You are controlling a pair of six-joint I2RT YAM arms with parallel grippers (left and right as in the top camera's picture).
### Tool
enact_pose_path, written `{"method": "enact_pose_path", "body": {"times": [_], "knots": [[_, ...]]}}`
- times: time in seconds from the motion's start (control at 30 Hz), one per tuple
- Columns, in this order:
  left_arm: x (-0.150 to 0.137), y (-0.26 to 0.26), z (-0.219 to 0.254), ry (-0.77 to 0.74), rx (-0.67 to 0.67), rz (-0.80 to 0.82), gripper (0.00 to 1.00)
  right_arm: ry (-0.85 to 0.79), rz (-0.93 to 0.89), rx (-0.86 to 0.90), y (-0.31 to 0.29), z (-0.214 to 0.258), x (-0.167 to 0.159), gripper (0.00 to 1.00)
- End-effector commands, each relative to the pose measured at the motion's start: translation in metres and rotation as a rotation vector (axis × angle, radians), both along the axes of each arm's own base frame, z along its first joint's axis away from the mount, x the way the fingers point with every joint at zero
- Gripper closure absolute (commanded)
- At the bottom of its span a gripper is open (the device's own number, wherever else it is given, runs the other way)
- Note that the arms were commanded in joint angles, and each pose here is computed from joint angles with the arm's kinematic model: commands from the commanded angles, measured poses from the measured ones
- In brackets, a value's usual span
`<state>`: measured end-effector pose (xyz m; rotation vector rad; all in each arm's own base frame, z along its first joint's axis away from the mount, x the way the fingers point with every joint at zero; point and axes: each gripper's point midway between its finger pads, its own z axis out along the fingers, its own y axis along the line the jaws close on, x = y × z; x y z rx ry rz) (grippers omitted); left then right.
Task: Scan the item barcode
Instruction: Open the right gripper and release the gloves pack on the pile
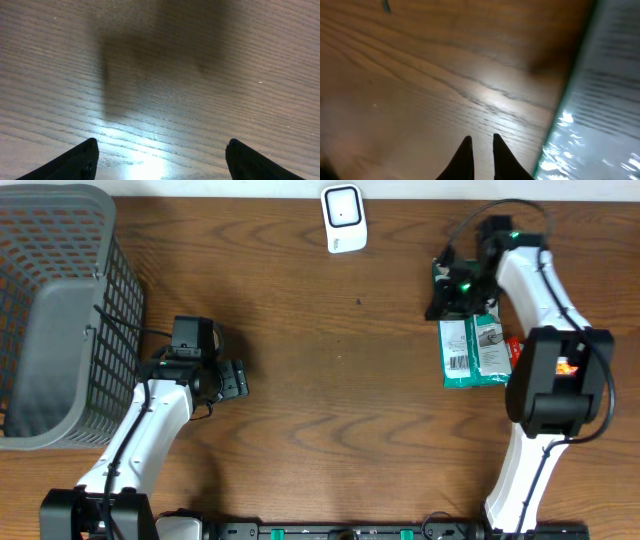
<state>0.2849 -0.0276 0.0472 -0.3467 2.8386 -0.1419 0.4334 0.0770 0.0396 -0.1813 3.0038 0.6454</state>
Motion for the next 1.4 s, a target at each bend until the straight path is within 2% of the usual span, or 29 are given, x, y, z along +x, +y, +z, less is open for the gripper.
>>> {"method": "enact_pose_path", "body": {"times": [0.0, 0.1, 0.2, 0.33, 0.57, 0.77, 0.83, 0.9, 0.93, 0.97, 1.0, 1.1, 1.37], "knots": [[0.002, 0.003, 0.001, -0.002, 0.016, -0.004, 0.18, 0.026, -0.081, -0.149, -0.006, -0.034, -0.007, 0.90], [0.002, 0.003, 0.001, -0.002, 0.016, -0.004, 0.18, 0.019, -0.114, -0.275, -0.024, -0.048, -0.009, 0.91], [0.002, 0.003, 0.001, -0.002, 0.016, -0.004, 0.18, 0.023, -0.170, -0.426, -0.055, -0.050, -0.010, 0.95], [0.002, 0.003, 0.001, -0.002, 0.016, -0.004, 0.17, 0.044, -0.245, -0.574, -0.095, -0.048, -0.015, 0.92], [0.002, 0.003, 0.001, -0.002, 0.016, -0.004, 0.18, 0.080, -0.311, -0.564, -0.125, -0.047, -0.021, 0.92], [0.002, 0.003, 0.001, -0.002, 0.016, -0.004, 0.18, 0.074, -0.255, -0.513, -0.120, -0.023, -0.014, 0.83], [0.002, 0.003, 0.001, -0.002, 0.016, -0.004, 0.18, 0.061, -0.256, -0.512, -0.119, 0.002, -0.009, 0.77], [0.002, 0.003, 0.001, -0.002, 0.016, -0.004, 0.18, 0.048, -0.258, -0.511, -0.118, 0.022, -0.006, 0.66], [0.002, 0.003, 0.001, -0.002, 0.016, -0.004, 0.18, 0.038, -0.260, -0.501, -0.117, 0.034, -0.004, 0.54], [0.002, 0.003, 0.001, -0.002, 0.016, -0.004, 0.18, 0.030, -0.261, -0.487, -0.114, 0.044, -0.003, 0.35], [0.002, 0.003, 0.001, -0.002, 0.016, -0.004, 0.18, 0.021, -0.263, -0.480, -0.113, 0.050, -0.002, 0.24], [0.002, 0.003, 0.001, -0.002, 0.016, -0.004, 0.18, 0.004, -0.267, -0.479, -0.113, 0.057, 0.002, 0.01], [0.002, 0.003, 0.001, -0.002, 0.016, -0.004, 0.18, 0.007, -0.267, -0.479, -0.113, 0.056, 0.001, 0.01]]}}
